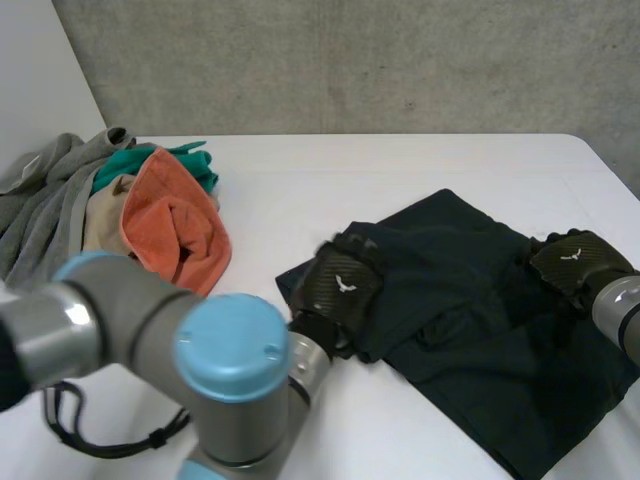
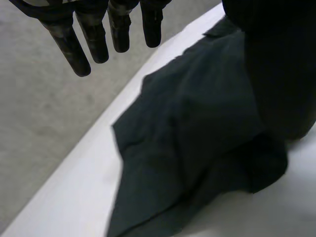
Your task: Fold the laundry.
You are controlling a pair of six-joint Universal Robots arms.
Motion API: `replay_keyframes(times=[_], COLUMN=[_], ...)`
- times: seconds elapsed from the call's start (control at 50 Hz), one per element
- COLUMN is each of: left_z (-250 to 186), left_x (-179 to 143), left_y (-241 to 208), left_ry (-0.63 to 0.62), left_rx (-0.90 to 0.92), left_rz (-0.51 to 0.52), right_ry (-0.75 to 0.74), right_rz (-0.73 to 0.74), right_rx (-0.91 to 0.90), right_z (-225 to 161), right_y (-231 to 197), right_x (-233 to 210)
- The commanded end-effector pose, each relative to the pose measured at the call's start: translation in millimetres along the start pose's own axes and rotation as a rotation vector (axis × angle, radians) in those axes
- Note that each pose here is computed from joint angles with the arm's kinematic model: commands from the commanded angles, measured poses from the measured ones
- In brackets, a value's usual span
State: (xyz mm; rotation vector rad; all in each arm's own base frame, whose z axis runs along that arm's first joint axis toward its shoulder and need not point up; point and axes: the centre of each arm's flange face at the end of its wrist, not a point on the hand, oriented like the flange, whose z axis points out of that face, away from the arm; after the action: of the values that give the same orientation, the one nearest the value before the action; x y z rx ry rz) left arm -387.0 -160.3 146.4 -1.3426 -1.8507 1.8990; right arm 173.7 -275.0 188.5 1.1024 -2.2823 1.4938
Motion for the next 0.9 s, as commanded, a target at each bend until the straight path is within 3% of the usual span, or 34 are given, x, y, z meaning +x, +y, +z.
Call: replay_keyframes(times=[0.02,0.24,0.32,0.38,0.4,0.5,0.56,0.68,0.9], left_z=[27,41,55,71,79,99,110,119,117], left_x=[17,27,6,-43,-80,-174,-191,-212,-170], left_y=[11,24,5,-6,-7,11,13,29,42], left_ry=[0.01,0.039,-0.094,-0.324,-0.45,-0.69,-0.713,-0.713,-0.561], left_rx=[0.012,0.016,0.088,0.134,0.147,0.142,0.158,0.168,0.188], left_rz=[0.009,0.019,0.027,0.014,0.024,0.173,0.257,0.285,0.3], right_ry=[0.028,0.013,0.024,0.025,0.026,0.02,0.001,-0.026,-0.085], right_rz=[-0.028,-0.09,-0.088,-0.08,-0.069,-0.033,-0.024,-0.019,-0.036], right_rx=[-0.019,-0.073,-0.068,-0.065,-0.065,-0.06,-0.053,-0.046,0.052], right_z=[5,6,6,6,6,6,5,3,3], right_y=[6,12,10,9,9,7,7,6,-9], right_x=[13,37,42,43,43,42,40,37,18])
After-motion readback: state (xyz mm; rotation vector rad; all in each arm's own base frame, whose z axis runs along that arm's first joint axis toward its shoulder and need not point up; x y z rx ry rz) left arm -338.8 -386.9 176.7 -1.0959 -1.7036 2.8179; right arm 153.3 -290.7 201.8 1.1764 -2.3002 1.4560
